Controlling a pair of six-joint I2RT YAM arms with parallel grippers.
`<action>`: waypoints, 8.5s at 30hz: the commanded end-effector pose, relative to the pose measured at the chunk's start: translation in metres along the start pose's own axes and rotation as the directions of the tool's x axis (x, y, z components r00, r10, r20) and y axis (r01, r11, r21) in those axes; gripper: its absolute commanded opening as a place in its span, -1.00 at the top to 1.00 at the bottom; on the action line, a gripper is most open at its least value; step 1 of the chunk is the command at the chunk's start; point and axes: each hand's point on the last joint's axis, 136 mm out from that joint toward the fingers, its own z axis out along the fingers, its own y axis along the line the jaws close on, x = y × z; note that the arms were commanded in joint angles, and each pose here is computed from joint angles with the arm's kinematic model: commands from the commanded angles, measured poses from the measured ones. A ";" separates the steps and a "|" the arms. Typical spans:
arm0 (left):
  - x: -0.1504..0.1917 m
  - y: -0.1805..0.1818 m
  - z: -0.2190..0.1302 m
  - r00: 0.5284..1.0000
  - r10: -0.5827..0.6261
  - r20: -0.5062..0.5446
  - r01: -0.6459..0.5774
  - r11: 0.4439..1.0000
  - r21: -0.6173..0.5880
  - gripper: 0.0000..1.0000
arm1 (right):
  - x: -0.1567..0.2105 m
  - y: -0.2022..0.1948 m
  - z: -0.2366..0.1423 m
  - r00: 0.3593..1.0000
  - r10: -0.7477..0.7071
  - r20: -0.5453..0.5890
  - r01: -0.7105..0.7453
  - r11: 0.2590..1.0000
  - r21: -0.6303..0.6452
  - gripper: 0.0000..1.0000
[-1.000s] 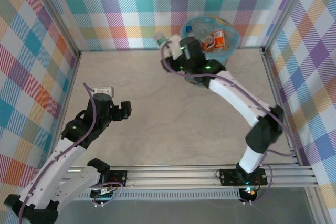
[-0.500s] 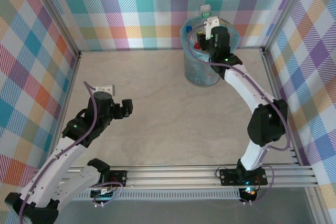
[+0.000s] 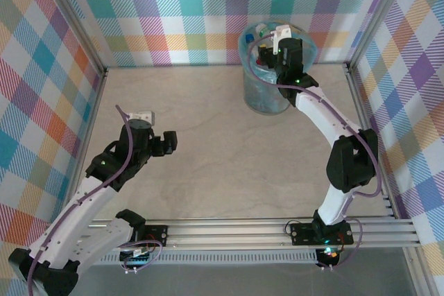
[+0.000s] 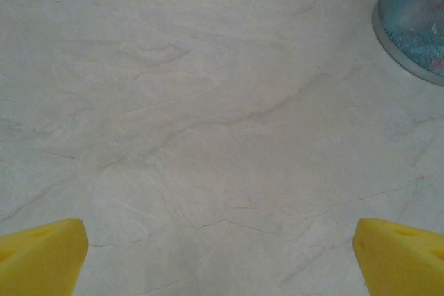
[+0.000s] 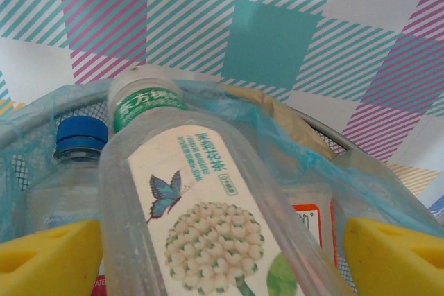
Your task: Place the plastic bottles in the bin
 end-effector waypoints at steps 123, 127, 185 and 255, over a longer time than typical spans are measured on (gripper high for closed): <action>-0.019 -0.018 0.009 0.999 -0.050 0.003 0.049 0.997 0.054 -0.93 | -0.015 -0.008 -0.070 0.935 0.112 -0.337 -0.092 0.993 0.077 -0.99; -0.017 -0.014 0.004 0.998 -0.056 0.011 0.055 0.997 0.051 -0.92 | -0.008 -0.008 -0.058 0.935 0.064 -0.349 -0.031 0.994 0.101 -0.99; -0.025 -0.010 -0.002 0.998 -0.055 0.030 0.054 0.998 0.024 -0.91 | 0.024 -0.026 0.016 0.824 0.340 -0.454 -0.386 0.922 -0.011 -0.57; 0.027 0.081 0.195 0.974 0.027 0.225 -0.020 0.999 -0.032 -1.00 | 0.233 -0.010 -0.153 0.979 0.172 -0.109 -0.201 0.897 -0.393 -0.99</action>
